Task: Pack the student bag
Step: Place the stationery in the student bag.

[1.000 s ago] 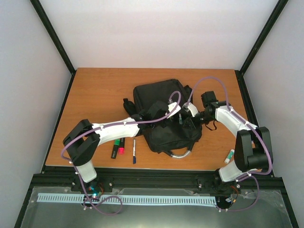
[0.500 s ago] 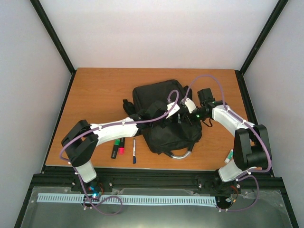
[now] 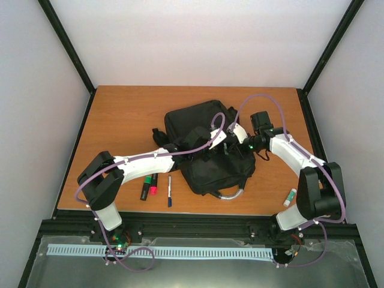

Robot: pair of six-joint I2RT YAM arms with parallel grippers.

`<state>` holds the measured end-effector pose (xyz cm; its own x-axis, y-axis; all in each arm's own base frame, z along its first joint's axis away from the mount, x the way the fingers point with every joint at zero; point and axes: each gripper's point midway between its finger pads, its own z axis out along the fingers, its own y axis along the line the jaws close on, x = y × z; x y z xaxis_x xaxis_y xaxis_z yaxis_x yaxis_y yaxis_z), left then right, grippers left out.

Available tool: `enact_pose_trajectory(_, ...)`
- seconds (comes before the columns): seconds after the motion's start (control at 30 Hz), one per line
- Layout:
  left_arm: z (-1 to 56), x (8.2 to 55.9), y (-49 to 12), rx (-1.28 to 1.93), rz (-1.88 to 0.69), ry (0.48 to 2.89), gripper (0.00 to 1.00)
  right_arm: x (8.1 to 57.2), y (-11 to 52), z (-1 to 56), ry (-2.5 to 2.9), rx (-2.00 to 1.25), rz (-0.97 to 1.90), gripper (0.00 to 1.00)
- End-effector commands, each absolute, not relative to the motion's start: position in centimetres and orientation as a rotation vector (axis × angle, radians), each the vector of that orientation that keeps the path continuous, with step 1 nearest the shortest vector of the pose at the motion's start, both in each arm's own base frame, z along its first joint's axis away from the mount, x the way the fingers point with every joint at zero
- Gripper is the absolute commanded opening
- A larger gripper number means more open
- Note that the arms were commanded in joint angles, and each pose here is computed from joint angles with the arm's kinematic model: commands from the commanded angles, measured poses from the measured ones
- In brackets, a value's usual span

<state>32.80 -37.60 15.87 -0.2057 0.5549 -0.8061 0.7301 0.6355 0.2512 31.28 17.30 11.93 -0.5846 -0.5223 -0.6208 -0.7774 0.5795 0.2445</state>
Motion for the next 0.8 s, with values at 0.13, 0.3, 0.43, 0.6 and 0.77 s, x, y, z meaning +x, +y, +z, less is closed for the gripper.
enact_pose_trajectory(0.13, 20.5, 33.1, -38.5, 0.939, -0.327, 1.794, 0.01, 29.1, 18.3, 9.8, 2.355, -1.157, 0.767, 0.03)
enact_pose_trajectory(0.3, 20.6, 33.0, -38.5, 0.940, -0.333, 1.794, 0.01, 30.8, 18.6, 9.1, 2.364, -1.111, 0.666, 0.05)
enact_pose_trajectory(0.43, 20.7, 33.1, -38.5, 0.940, -0.339, 1.791, 0.01, 34.5, 17.7, 9.5, 2.321, -1.017, 0.430, 0.05)
enact_pose_trajectory(0.6, 20.4, 33.0, -38.7, 0.943, -0.349, 1.796, 0.01, 36.4, 17.8, 12.0, 2.113, -0.955, 0.349, 0.06)
enact_pose_trajectory(0.77, 20.0, 33.0, -38.5, 0.941, -0.337, 1.803, 0.01, 36.7, 17.9, 13.6, 2.071, -0.917, 0.351, 0.07)
